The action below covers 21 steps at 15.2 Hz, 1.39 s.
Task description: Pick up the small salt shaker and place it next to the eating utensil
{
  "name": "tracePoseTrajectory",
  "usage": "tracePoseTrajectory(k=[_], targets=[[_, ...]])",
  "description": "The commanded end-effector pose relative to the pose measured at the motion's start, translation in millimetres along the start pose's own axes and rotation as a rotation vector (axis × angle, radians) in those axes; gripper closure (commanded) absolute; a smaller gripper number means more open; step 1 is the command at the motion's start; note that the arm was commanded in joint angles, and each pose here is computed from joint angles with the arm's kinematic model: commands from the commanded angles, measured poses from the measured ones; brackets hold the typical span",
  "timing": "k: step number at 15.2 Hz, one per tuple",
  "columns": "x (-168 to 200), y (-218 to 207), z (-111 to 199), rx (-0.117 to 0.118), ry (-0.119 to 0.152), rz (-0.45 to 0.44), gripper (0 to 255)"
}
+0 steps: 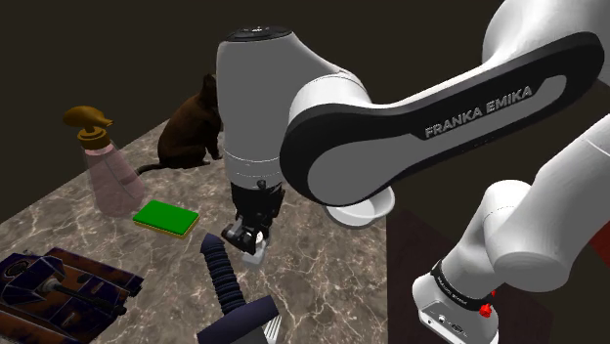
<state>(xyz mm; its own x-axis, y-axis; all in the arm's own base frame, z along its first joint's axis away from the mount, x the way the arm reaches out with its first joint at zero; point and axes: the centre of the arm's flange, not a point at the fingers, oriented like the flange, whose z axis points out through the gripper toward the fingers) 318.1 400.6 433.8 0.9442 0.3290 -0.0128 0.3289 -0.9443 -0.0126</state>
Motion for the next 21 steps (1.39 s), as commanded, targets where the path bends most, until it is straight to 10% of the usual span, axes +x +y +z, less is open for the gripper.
tracePoseTrajectory(k=[1, 16, 17, 21], targets=[[0, 0, 10, 0.000, 0.000, 0.000, 255], [0, 1, 49, 0.000, 0.000, 0.000, 255], [0, 1, 49, 0.000, 0.000, 0.000, 0], [0, 1, 49, 0.000, 0.000, 0.000, 0]])
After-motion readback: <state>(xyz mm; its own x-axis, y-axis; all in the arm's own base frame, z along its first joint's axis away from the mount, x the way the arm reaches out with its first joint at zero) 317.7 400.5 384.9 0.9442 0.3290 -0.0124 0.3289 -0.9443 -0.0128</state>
